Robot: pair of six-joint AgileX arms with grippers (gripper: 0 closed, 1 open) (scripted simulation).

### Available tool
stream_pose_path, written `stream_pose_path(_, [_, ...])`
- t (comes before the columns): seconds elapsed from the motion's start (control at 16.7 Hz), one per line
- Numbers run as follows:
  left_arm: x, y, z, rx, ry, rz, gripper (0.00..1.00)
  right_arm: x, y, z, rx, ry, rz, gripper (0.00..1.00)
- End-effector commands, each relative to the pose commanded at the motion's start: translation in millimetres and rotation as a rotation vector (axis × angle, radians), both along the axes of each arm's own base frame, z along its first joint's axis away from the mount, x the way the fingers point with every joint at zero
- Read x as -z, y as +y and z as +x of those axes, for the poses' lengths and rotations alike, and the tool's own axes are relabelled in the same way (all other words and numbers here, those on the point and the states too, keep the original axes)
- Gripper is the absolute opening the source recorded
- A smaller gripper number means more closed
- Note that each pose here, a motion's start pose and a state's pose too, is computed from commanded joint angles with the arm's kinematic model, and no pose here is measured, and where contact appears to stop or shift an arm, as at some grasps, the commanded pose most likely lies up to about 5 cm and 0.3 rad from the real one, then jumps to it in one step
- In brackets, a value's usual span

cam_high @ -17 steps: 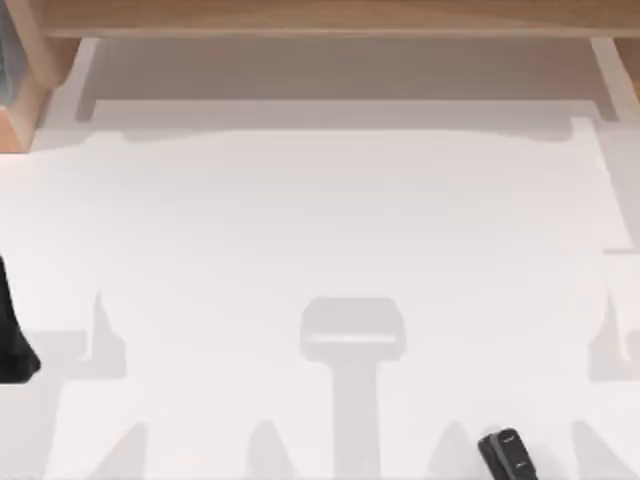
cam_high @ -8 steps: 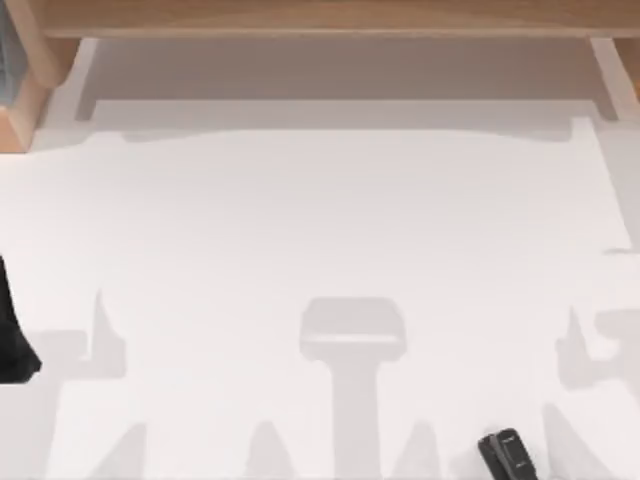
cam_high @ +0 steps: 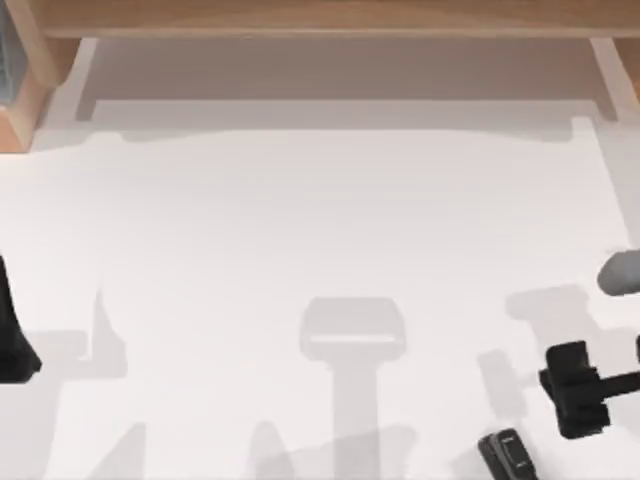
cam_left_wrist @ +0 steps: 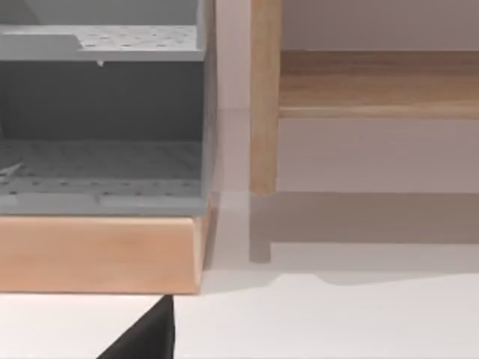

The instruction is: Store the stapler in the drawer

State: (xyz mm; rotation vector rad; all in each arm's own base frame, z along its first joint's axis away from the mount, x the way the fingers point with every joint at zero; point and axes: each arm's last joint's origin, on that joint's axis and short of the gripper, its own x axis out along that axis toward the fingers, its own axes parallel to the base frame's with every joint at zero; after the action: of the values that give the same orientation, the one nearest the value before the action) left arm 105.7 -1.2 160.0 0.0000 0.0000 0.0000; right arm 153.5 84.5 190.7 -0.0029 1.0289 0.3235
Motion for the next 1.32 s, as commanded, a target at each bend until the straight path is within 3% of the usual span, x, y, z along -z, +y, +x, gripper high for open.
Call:
stream_pose_path(0.3, [0.0,0.0,0.0,0.0,0.0,0.0,1.0,10.6,52.1,12.9,-0.089,0.32,-0.17,1.0])
stream_pose_path(0.6, [0.0,0.0,0.0,0.0,0.0,0.0,1.0,22.5,84.5,14.3,-0.127,0.472,-0.299,1.0])
stream_pose_path(1.02, [0.0,0.0,0.0,0.0,0.0,0.0,1.0,24.4,85.7,14.4,-0.127,0.48,-0.307,1.0])
stream_pose_path(1.32, [0.0,0.0,0.0,0.0,0.0,0.0,1.0,56.8,87.8,15.6,-0.13,0.474,-0.302,1.0])
